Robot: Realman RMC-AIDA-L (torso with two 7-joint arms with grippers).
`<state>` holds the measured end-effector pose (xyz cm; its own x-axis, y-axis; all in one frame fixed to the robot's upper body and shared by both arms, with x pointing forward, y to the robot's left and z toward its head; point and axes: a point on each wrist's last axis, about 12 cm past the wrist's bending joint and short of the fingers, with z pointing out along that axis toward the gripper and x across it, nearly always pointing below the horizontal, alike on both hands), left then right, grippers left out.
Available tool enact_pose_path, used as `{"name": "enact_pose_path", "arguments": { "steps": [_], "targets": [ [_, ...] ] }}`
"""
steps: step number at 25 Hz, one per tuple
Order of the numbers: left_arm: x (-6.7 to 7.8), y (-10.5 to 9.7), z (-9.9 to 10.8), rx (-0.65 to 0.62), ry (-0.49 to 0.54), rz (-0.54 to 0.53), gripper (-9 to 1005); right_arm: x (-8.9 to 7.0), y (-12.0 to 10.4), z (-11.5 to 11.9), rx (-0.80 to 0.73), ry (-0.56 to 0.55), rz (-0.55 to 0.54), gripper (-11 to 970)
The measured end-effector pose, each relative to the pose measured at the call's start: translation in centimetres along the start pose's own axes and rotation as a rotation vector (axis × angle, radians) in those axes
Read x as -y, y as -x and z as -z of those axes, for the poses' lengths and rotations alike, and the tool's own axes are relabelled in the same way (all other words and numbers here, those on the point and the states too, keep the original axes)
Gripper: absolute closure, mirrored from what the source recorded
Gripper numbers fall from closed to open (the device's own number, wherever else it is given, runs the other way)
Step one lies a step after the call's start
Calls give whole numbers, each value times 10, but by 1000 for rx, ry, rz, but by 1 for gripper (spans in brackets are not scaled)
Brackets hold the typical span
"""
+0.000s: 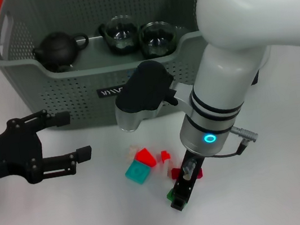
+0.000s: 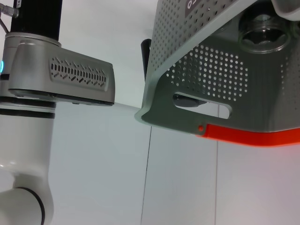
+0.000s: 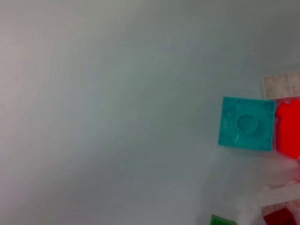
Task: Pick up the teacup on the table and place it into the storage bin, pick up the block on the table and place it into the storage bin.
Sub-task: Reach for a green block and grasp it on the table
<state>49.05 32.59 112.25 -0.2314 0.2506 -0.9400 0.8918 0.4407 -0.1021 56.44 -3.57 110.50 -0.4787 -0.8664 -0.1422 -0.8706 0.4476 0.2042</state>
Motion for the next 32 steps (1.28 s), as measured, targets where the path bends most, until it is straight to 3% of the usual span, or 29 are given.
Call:
{"name": "enact_pose_path", "arguments": {
  "steps": [25,32],
  "targets": [
    [-2,1,-1,4,0,1,104,0,0,1,-11,-4,7,650],
    [-2,0,-1,-2,-1,3,104,0,0,1,-12,-4,6,644]
  ]
}}
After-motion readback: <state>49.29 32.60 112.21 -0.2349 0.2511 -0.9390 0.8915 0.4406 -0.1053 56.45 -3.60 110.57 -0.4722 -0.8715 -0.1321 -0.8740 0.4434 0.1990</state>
